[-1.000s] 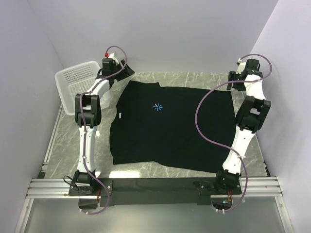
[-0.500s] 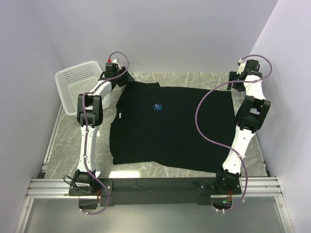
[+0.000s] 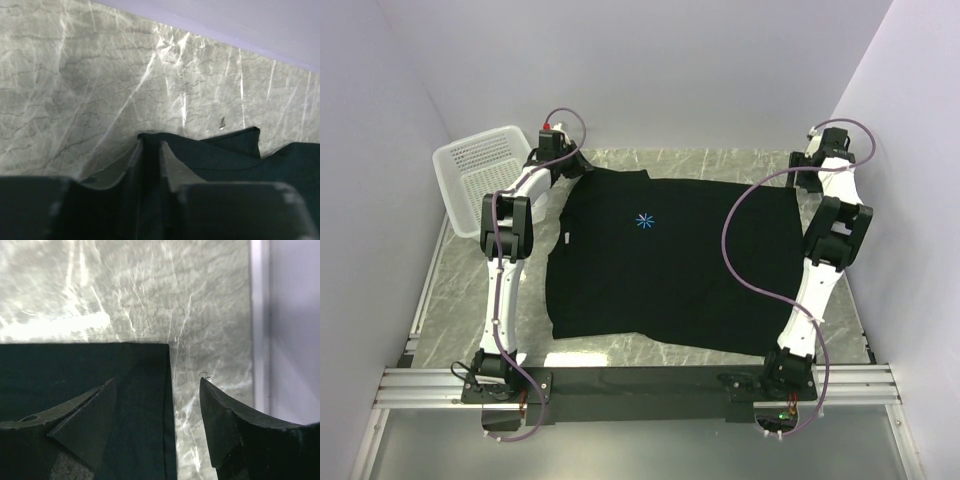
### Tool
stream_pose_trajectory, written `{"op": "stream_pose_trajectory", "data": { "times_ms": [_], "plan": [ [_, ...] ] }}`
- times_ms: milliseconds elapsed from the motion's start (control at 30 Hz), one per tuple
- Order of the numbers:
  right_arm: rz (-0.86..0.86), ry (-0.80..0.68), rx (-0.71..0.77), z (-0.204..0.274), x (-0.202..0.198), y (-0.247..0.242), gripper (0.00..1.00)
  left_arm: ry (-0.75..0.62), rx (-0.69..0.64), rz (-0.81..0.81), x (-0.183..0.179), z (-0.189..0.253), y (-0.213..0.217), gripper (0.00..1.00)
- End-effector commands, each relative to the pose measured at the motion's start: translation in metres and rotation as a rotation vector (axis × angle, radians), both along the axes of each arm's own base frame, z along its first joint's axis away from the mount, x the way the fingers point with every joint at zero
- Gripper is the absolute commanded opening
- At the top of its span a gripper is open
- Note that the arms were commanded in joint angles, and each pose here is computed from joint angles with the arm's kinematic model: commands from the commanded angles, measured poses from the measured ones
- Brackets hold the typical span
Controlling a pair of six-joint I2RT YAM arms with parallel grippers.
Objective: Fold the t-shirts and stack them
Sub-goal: Fold the T-shirt at the center of the board.
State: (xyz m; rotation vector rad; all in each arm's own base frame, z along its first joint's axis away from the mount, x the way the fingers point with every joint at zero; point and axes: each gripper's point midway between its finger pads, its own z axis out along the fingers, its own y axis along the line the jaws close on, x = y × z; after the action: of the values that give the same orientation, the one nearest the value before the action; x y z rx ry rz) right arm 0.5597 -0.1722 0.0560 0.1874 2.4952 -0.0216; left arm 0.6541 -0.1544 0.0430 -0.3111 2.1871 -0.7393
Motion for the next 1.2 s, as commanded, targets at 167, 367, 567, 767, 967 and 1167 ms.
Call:
{"op": "stream_pose_trajectory", "data": {
  "times_ms": [167,367,567,767,967,1167],
  "plan": [
    [-0.011,-0.048,-0.019,0.011,0.015,-0.003,0.74,-0.086,-0.045,-0.050,0.010,0.031,-0.011,0.01],
    [-0.015,-0.041,-0.008,0.006,0.014,-0.002,0.74,-0.148,-0.052,-0.072,0.013,0.052,-0.011,0.00],
    [-0.016,-0.034,-0.011,-0.001,0.016,-0.003,0.74,-0.180,-0.056,-0.067,0.016,0.067,-0.007,0.00],
    [-0.005,-0.042,-0.035,-0.008,0.027,-0.007,0.74,-0.168,-0.051,-0.064,0.014,0.065,-0.005,0.00],
    [0.024,-0.005,-0.022,-0.025,0.023,-0.003,0.70,-0.161,-0.056,-0.066,0.012,0.064,-0.005,0.00],
    [0.080,0.012,0.020,-0.029,0.022,0.009,0.62,-0.165,-0.061,-0.066,0.013,0.067,-0.006,0.00]
  ]
}}
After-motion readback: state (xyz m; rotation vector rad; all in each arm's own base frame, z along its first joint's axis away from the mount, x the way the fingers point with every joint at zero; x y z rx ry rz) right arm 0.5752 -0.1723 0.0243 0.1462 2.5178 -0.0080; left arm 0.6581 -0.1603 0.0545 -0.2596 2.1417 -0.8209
